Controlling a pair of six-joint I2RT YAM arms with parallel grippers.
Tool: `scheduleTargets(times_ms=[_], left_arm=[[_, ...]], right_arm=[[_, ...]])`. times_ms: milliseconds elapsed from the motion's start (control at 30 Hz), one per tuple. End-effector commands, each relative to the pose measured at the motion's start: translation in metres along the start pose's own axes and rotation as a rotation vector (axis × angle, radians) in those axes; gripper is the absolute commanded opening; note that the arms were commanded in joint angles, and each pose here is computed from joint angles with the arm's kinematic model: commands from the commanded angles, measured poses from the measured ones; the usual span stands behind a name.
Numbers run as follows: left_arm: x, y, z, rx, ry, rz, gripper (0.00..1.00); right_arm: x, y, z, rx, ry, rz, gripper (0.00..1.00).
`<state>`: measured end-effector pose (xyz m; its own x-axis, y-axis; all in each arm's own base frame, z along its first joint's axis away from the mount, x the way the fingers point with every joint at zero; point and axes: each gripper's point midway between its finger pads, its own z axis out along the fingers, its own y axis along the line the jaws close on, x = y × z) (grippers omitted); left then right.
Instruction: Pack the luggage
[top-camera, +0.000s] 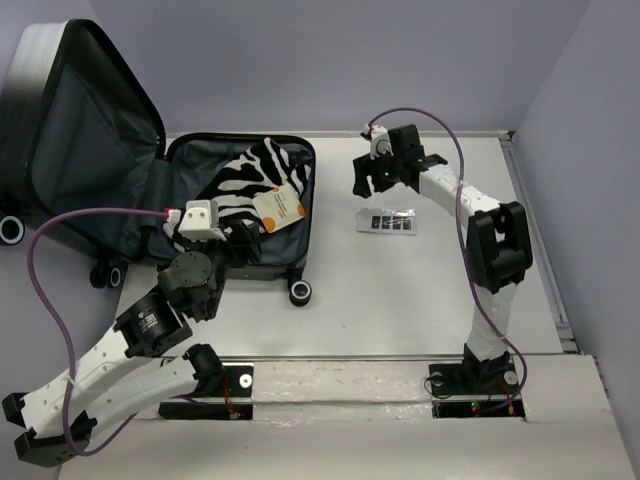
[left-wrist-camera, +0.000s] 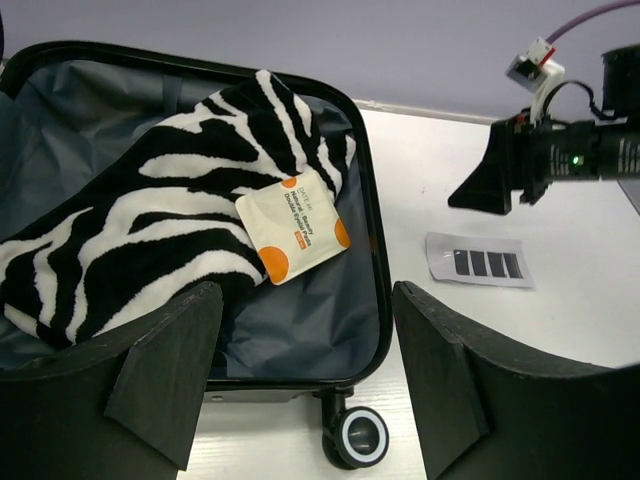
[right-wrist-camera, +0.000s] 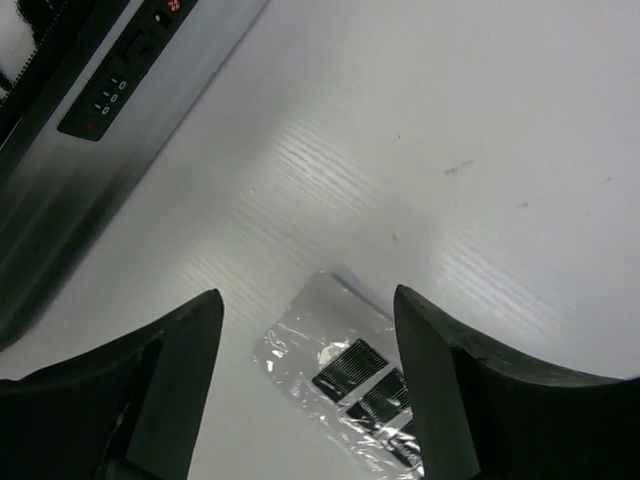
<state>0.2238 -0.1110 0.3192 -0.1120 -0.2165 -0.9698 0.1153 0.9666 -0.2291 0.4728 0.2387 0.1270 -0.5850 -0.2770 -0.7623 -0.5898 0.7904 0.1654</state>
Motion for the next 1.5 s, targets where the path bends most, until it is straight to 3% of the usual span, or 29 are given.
scheduleTargets(times_ms=[0,33,233,500,867,1133,1200,1467], left_arm=[[-0.002,0.000,0.006,-0.023,-0.018,0.008,0.80],[-0.002,0.000,0.006,-0.022,-0.019,0.008,0.80],[-0.005,0.001,0.007,-0.017,-0.026,0.000,0.80],[-0.005,0.002,0.008,-0.020,-0.025,0.002,0.80],[-0.006,0.001,0.008,-0.009,-0.029,-0.004,0.80],[-0.007,0.002,0.006,-0.008,-0.034,-0.011,0.80],[-0.007,0.001,0.006,-0.005,-0.034,-0.011,0.80],[-0.008,0.001,0.005,0.001,-0.036,-0.014,0.80]], right_arm=[[-0.002,0.011,-0.011,-0.289,0.102,-0.122,0.80],[0.012,0.011,0.003,-0.328,0.149,-0.109,0.84],[0.037,0.006,0.026,-0.383,0.265,-0.099,0.82],[0.040,0.007,0.033,-0.422,0.267,-0.112,0.81],[0.090,-0.008,0.050,-0.412,0.373,-0.041,0.76],[0.089,-0.018,0.043,-0.388,0.358,-0.023,0.58],[0.093,-0.021,0.041,-0.386,0.361,-0.009,0.45],[0.088,-0.026,0.035,-0.373,0.323,0.023,0.14]])
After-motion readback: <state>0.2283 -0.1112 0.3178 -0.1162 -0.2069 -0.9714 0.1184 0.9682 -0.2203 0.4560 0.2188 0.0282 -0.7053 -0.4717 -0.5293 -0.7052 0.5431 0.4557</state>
